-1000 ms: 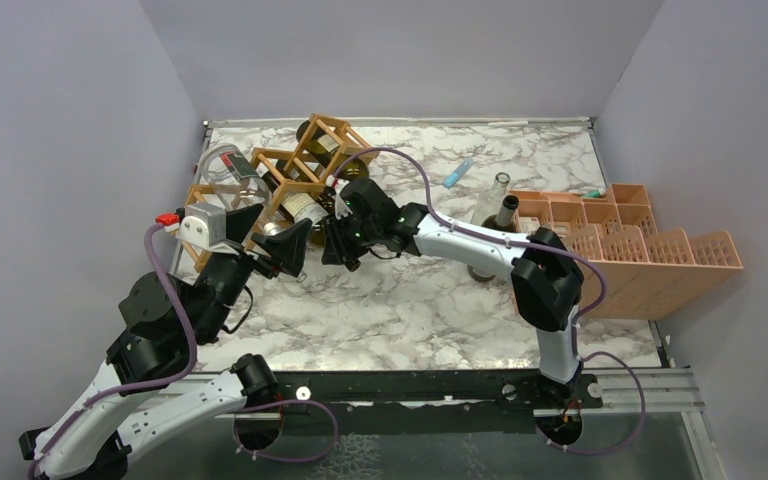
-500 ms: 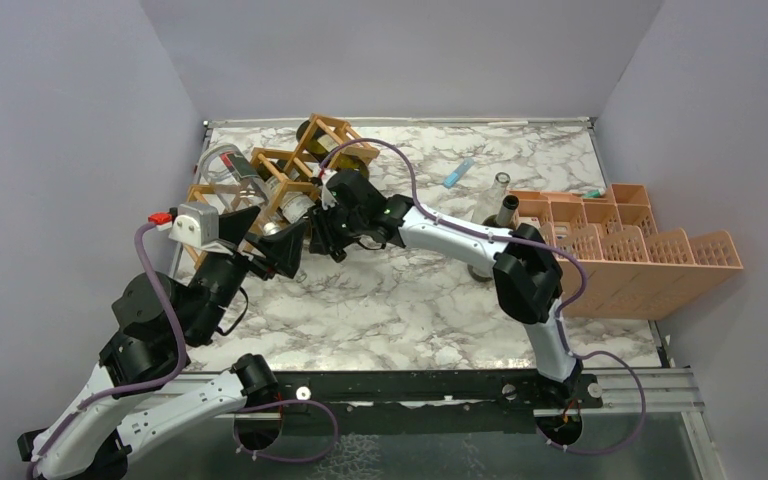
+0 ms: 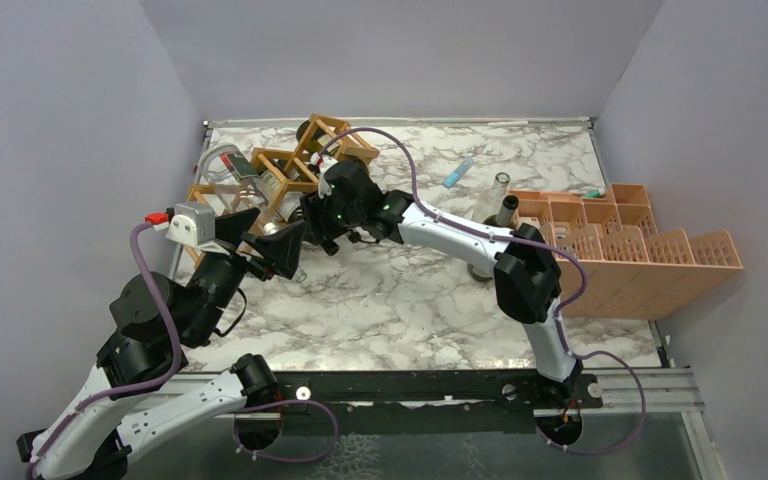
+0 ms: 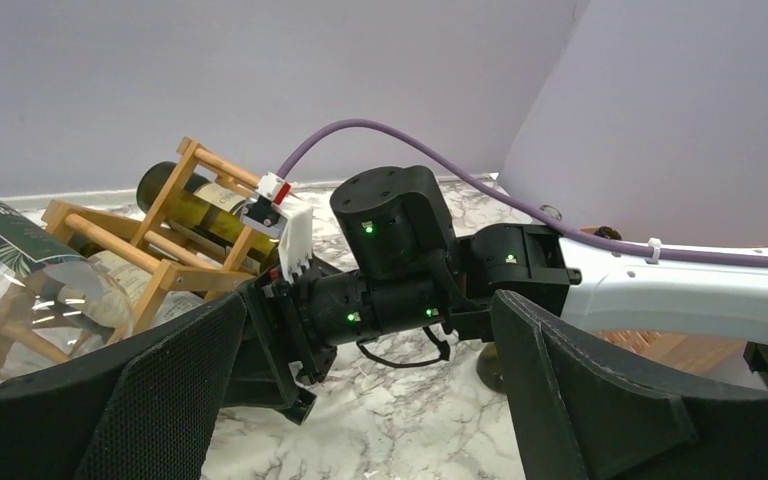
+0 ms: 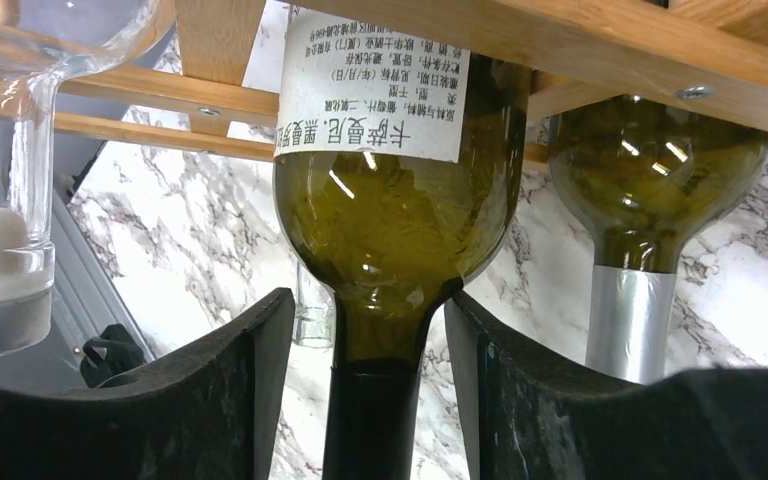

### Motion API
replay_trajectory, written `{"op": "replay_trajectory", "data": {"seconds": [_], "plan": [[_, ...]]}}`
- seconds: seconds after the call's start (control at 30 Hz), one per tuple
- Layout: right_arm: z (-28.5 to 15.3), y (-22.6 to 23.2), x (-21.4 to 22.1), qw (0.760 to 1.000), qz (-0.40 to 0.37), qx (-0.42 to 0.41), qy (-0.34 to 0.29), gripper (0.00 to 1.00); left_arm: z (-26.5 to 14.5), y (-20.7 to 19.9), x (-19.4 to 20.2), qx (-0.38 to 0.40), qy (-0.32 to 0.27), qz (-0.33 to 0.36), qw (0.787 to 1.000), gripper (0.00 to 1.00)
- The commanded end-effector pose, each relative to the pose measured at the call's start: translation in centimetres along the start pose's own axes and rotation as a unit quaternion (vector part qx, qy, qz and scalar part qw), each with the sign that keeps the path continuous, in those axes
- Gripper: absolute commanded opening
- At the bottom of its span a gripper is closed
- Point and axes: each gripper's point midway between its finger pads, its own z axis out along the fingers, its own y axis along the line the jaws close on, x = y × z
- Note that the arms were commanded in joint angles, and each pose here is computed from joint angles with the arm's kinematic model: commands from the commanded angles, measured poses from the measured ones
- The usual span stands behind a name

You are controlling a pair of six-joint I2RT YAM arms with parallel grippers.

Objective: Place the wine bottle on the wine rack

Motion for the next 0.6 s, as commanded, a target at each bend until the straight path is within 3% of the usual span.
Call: {"op": "replay_trajectory", "data": {"seconds": [0.0,0.37,0.57], "plan": [[0.0,0.2,-2.5,0.999,-0.016,0.007,-0.046,0.61,-0.6,0.5,-0.8,-0.010,-0.007,-0.009,1.000,0.99],[-2.5,0.8,-4.4,0.996,-0.044,0.007,-0.075,0.63,-1.2,0.9,-1.0,-0.014,-0.005,-0.011,1.000,0.99],[-5.1,1.4,-6.0,0.993,-0.057,0.006,-0.107,0.69,-1.5,1.0,-0.6,-0.013,0.001,-0.018,1.000,0.99]]}}
